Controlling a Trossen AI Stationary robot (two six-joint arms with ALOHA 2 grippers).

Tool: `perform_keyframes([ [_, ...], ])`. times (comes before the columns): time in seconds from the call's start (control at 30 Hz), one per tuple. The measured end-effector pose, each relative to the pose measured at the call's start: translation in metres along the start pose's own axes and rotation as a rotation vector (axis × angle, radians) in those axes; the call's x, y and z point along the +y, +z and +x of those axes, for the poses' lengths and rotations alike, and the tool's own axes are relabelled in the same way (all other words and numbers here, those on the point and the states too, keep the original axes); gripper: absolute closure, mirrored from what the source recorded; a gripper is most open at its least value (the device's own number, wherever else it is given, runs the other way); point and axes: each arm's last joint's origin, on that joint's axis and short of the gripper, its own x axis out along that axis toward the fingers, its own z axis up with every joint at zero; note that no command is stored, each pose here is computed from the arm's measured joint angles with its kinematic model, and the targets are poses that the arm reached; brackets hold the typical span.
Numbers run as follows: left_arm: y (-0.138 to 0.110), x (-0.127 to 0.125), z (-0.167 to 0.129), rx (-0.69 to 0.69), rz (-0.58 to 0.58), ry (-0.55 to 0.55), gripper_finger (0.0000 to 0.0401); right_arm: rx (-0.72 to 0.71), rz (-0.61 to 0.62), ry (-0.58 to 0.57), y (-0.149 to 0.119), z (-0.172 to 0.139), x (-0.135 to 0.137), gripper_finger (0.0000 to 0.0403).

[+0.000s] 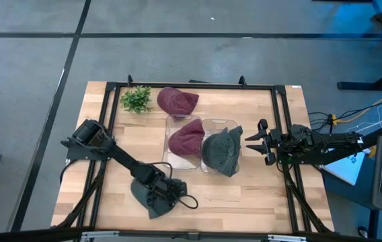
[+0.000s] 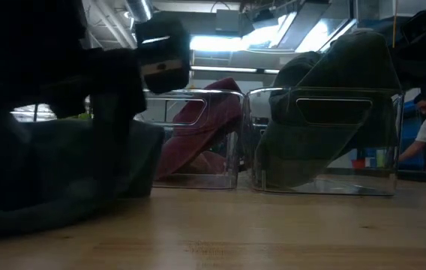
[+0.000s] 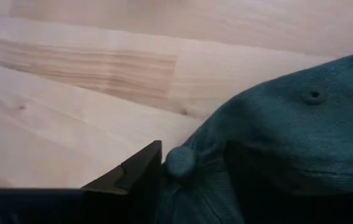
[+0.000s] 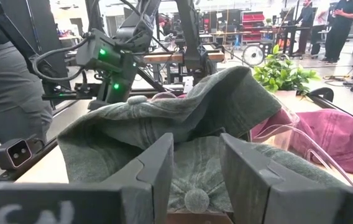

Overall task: Pick & Place hat
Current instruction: Put the blue cap into the right transparent bin

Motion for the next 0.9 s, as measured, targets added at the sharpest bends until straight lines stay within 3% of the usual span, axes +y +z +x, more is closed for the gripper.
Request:
perform_keyframes([
  [0.43,-0.006,-0.002,0.000,0.014,-0.171,-0.054,0.0360,0.000,0.000,0.000,0.000,0.000,0.000,0.0272],
  [0.9,0.000,-0.001,-0.051,0.018,-0.291,-0.061,0.0373,0.000,0.000,0.000,0.000,0.000,0.000,0.0272],
])
